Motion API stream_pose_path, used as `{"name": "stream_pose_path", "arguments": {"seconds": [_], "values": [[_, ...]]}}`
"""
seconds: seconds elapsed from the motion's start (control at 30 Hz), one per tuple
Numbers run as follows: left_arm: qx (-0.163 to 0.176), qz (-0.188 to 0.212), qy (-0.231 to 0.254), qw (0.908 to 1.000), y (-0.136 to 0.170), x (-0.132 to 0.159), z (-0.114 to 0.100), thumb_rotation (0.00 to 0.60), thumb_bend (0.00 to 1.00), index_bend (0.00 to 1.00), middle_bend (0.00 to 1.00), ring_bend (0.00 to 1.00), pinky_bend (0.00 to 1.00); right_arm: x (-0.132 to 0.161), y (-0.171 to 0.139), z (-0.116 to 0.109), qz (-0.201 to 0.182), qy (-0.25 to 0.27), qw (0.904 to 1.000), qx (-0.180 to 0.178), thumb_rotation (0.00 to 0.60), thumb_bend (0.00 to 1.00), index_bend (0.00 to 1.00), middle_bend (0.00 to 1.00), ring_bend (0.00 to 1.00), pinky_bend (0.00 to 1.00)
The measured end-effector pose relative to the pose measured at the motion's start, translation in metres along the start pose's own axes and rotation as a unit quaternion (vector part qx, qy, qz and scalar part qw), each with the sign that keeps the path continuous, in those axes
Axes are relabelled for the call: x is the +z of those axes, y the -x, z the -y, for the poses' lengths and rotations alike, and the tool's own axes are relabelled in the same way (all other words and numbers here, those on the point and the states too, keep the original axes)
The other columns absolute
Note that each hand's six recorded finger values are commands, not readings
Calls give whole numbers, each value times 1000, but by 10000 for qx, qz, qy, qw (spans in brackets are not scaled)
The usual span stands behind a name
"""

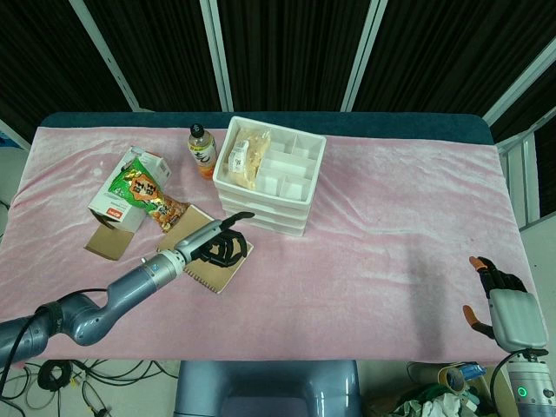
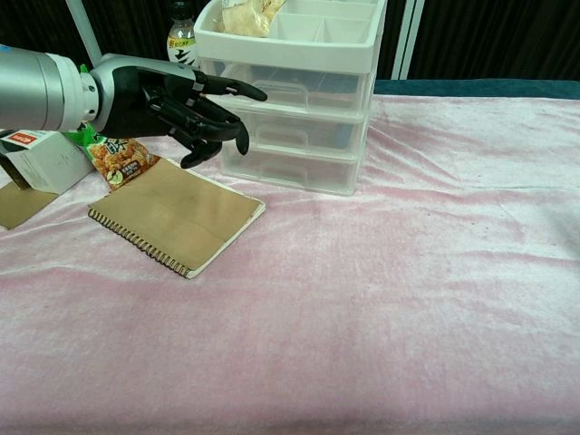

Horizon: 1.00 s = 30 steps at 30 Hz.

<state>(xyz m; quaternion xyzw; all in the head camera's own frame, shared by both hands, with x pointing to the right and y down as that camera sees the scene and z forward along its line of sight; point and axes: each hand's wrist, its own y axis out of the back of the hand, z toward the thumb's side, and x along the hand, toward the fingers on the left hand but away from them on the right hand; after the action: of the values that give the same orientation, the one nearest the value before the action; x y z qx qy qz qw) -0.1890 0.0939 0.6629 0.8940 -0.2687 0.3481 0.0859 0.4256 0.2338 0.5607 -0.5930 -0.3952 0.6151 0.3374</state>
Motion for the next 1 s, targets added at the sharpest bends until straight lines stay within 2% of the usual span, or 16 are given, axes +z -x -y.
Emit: {"name": "stream_pose_path", "arguments": {"seconds": [0.47,1.0], "values": [[19,16,411,9991,-23,-4,-4,600,472,27,508,625,701,0,1,1,-4,6,10000,27,600,258,137,107,221,208],[-96,73,543,9985,-39,-3,5,600,471,26,509,625,701,0,1,1,10,17,10000,35,600,258,137,107,221,208]]}}
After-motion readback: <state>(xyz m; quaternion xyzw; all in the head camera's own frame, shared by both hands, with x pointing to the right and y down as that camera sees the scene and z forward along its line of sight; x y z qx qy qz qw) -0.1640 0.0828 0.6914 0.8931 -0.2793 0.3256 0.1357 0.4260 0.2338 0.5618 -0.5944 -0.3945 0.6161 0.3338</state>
